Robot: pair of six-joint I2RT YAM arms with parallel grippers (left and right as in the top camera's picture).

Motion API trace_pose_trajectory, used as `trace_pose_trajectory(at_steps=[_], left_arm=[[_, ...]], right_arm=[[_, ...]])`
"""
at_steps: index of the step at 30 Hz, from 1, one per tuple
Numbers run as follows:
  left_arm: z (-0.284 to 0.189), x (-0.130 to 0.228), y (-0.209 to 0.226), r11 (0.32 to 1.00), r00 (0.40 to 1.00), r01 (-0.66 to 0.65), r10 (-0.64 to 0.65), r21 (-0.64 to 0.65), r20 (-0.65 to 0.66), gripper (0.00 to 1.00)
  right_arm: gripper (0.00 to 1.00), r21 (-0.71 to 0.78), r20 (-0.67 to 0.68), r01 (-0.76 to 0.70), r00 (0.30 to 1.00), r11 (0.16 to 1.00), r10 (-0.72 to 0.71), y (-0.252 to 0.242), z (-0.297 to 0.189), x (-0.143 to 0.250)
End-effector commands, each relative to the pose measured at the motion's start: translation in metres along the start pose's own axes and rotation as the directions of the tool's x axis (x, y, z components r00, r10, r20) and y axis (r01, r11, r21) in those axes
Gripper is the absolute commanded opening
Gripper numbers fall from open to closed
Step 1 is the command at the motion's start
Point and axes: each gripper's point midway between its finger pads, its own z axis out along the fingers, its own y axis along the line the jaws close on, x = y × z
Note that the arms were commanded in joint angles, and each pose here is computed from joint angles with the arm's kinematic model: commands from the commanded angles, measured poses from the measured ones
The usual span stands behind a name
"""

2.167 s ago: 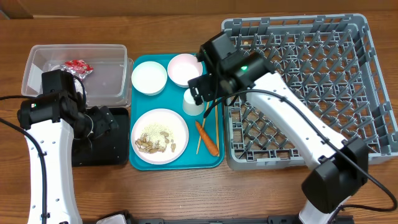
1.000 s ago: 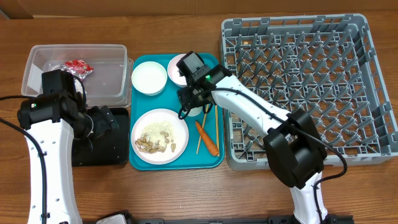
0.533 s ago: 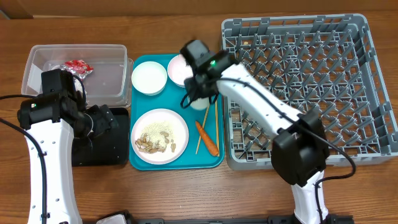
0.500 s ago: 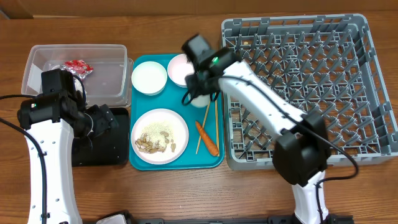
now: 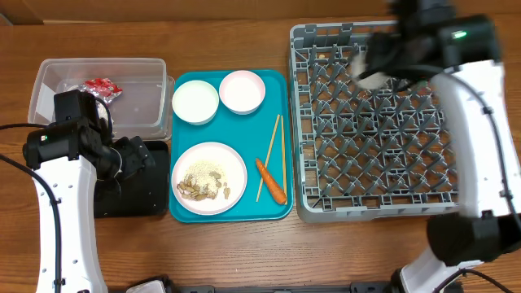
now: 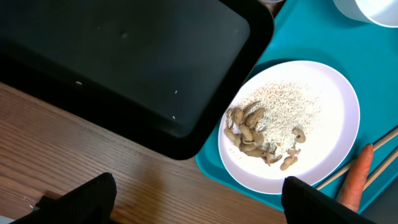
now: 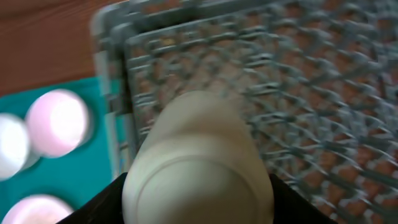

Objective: Sort waste into correct bins and load items into the dishwasher
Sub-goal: 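Carry the white cup right and place it in the rack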

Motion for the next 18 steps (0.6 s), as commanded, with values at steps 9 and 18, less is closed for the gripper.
trace_pose_trajectory(at_steps=[9, 18], left_arm=[[0.002, 0.001, -0.001, 1.000, 1.000, 0.009, -0.009, 0.006, -0.004, 0.87], [0.002, 0.001, -0.001, 1.000, 1.000, 0.009, -0.009, 0.006, -0.006, 0.87]], right_arm=[[0.52, 0.200, -0.040, -0.321, 0.941, 0.926, 0.335, -0.156, 0.006, 0.004], [0.52, 0.268, -0.167, -0.321, 0.913, 0.909, 0.371, -0.184, 0.053, 0.048]])
